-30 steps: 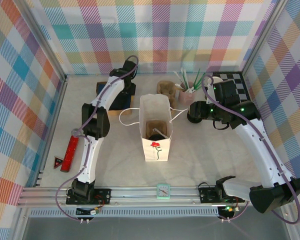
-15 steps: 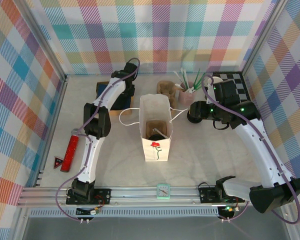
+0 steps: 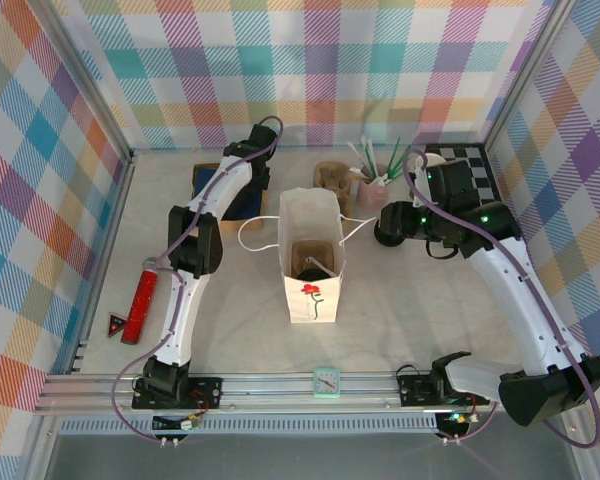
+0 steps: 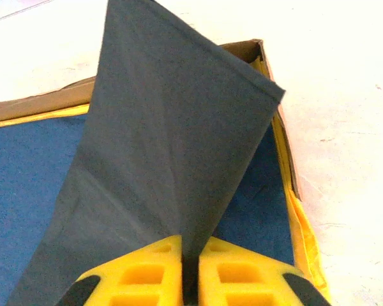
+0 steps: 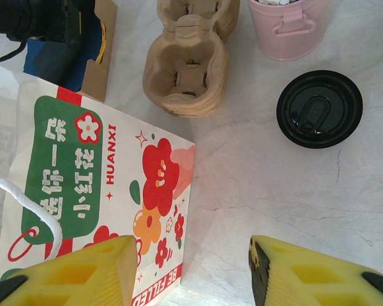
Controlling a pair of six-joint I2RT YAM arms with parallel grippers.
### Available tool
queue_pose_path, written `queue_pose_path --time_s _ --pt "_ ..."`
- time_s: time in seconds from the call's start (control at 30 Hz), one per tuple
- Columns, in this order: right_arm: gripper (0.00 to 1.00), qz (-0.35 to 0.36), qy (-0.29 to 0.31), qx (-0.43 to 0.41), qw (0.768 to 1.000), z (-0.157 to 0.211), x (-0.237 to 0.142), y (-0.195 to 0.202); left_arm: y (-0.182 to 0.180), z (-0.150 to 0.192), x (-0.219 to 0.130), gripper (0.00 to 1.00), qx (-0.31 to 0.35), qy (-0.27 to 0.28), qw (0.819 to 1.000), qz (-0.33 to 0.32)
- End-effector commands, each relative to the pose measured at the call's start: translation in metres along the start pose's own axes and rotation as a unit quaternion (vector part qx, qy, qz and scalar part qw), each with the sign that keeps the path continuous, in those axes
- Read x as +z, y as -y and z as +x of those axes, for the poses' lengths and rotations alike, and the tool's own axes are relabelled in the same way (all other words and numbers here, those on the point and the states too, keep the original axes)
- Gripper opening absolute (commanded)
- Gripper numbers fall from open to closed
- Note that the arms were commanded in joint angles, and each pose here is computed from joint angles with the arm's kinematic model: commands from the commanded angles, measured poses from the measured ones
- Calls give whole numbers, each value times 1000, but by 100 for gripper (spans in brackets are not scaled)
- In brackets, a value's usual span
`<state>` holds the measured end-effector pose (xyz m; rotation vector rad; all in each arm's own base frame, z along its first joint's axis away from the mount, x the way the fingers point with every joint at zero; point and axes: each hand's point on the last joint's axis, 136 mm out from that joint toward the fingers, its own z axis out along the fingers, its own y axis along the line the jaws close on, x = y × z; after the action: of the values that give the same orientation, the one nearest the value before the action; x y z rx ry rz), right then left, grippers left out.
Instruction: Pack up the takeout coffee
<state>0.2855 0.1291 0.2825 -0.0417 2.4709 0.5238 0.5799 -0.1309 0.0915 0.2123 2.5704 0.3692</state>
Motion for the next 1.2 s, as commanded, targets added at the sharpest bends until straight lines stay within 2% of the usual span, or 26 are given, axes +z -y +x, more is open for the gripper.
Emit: queue_pose_path --time_s 0.0,0.27,0.73,1.17 --pt "49 -5 15 -3 1000 -5 -3 -1 -6 -20 -26 9 4 32 999 -10" --pt "49 -6 19 -4 1000 -3 -8 -1 -20 -33 -64 0 -6 57 998 -6" --pt "48 -12 33 -6 999 -1 -22 -3 -49 -41 -143 0 -41 110 993 8" --pt "48 -12 47 -8 999 1 -35 -3 -60 -53 -239 0 -87 194 972 99"
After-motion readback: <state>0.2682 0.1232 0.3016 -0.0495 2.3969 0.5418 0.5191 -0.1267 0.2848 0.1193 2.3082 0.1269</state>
